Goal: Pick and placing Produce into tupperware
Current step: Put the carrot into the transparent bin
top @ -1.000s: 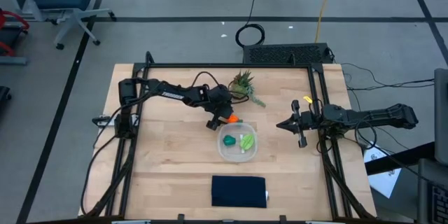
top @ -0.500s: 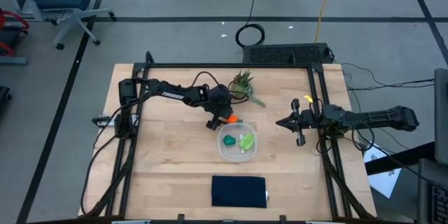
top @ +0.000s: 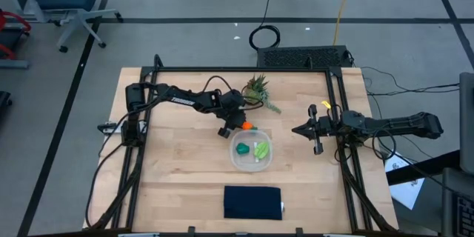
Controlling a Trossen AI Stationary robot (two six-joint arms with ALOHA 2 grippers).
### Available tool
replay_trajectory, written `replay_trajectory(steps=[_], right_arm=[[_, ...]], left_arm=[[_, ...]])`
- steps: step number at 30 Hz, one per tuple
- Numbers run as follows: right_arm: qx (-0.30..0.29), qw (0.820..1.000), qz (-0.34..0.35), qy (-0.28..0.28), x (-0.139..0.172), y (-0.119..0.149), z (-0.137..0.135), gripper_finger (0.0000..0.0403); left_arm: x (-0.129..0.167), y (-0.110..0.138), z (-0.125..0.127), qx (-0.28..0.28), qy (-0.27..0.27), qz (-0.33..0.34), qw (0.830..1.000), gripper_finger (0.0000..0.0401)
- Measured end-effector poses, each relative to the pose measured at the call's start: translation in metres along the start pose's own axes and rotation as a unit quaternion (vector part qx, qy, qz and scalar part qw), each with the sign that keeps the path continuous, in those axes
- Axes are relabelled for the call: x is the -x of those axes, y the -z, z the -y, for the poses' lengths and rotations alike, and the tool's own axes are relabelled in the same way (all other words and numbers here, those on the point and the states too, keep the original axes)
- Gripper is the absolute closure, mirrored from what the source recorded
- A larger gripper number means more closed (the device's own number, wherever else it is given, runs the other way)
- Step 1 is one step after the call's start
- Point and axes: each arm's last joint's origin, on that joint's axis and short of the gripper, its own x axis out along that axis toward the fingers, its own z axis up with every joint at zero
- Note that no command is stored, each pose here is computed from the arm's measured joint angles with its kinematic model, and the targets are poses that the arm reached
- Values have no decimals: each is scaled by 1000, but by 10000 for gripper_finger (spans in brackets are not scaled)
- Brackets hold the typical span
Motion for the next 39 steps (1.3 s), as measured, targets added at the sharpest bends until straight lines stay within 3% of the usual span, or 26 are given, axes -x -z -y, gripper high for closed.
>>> replay_trajectory(steps=[8,26,39], right_arm=[[0,1000,0,0,0,0,0,403],[0,1000,-7,0,0,1,0,403],[0,1000,-8,-1,0,2,0,403]], left_arm=[[0,-1,-1,2,-6,2,1000,274],[10,-8,-8,-8,-55,-5,998,270],[72,-40,-11,-17,-103,38,994,270]])
